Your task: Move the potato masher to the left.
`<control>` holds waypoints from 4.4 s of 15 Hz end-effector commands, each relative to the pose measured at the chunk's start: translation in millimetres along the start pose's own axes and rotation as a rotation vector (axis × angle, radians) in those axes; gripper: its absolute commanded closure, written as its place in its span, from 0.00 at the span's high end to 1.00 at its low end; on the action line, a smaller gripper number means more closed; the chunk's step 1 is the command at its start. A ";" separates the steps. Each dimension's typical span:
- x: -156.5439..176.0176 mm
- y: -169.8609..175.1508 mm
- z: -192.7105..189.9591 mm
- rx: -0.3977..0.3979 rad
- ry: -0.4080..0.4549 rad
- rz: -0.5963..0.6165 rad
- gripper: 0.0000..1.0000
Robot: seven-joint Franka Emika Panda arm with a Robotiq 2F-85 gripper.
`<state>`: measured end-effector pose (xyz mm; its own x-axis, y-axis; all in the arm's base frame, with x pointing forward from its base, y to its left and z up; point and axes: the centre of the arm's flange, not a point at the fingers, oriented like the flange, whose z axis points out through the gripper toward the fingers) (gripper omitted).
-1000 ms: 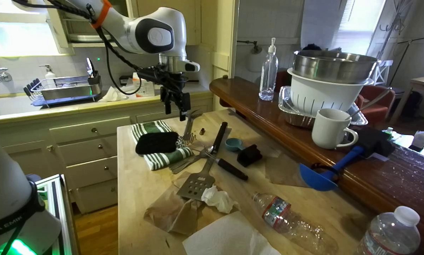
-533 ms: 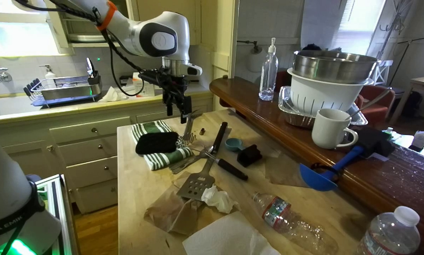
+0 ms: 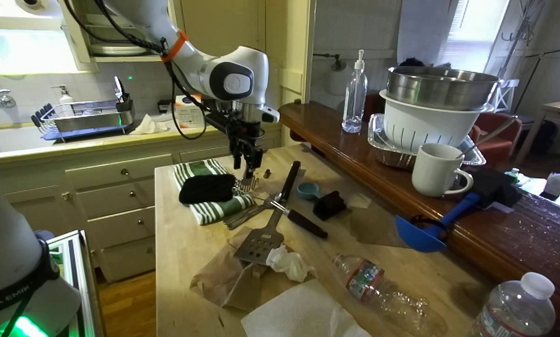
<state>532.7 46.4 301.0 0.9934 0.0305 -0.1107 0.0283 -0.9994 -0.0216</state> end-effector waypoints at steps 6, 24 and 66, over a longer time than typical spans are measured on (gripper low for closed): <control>27.3 4.6 25.0 0.035 -0.029 0.043 0.66; 13.2 2.0 -3.9 0.029 -0.023 0.064 0.01; -61.7 -55.7 -77.0 -0.068 -0.238 -1.945 0.01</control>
<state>462.5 115.2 380.5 -0.2821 0.9532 -0.1085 0.9420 0.2538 -0.2196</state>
